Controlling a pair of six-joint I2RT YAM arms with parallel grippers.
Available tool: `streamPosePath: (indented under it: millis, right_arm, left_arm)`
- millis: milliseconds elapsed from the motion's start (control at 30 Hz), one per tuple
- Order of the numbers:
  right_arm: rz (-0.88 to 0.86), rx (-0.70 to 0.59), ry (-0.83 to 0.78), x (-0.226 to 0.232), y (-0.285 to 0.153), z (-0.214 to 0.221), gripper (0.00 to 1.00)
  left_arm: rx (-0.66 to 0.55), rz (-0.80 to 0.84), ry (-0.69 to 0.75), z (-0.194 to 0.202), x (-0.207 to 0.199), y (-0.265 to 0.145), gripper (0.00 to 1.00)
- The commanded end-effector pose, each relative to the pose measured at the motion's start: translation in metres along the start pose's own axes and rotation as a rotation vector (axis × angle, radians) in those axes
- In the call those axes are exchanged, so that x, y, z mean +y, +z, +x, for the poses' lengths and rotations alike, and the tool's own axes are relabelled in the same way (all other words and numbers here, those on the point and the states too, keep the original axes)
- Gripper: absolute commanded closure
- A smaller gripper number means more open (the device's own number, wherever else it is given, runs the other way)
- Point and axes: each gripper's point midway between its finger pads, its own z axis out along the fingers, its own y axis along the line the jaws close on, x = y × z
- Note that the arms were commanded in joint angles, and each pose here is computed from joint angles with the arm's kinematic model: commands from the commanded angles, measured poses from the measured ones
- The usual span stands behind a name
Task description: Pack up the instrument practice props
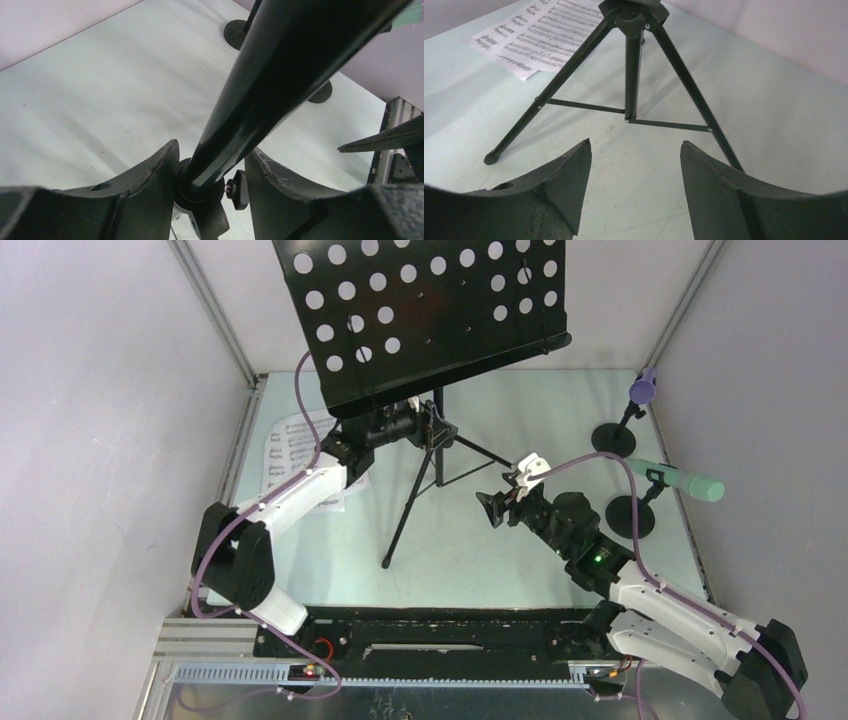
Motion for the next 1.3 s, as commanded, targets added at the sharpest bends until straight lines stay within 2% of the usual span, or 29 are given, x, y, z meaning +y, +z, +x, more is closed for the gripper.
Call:
streamPosePath:
  millis: [0,400,633,800,1000,1267]
  right_arm:
    - [-0.016,-0.052,0.099,0.002,-0.004,-0.012,0.27]
    - [0.0,-0.039,0.196,-0.017,-0.01,-0.008,0.28]
    - [-0.037,-0.018,0.206,-0.015,-0.008,-0.004,0.28]
    - [-0.07,0.001,0.168,-0.016,0.006,0.001,0.28]
    - [-0.061,-0.001,0.053,-0.031,0.036,-0.002,0.27]
    - [-0.03,0.006,-0.166,-0.051,0.076,-0.011,0.27]
  left_arm:
    - [-0.081,0.023,0.001,-0.044,-0.015,-0.006,0.42]
    - [-0.225,-0.058,0.031,-0.067,-0.015,-0.042,0.35]
    - [-0.325,-0.137,-0.072,-0.053,-0.009,-0.067,0.36]
    - [-0.35,-0.192,-0.144,-0.024,-0.01,-0.089,0.36]
    - [-0.269,-0.206,-0.146,0.026,-0.019,-0.1,0.4]
    - [-0.124,-0.189,-0.078,0.068,-0.033,-0.079,0.43]
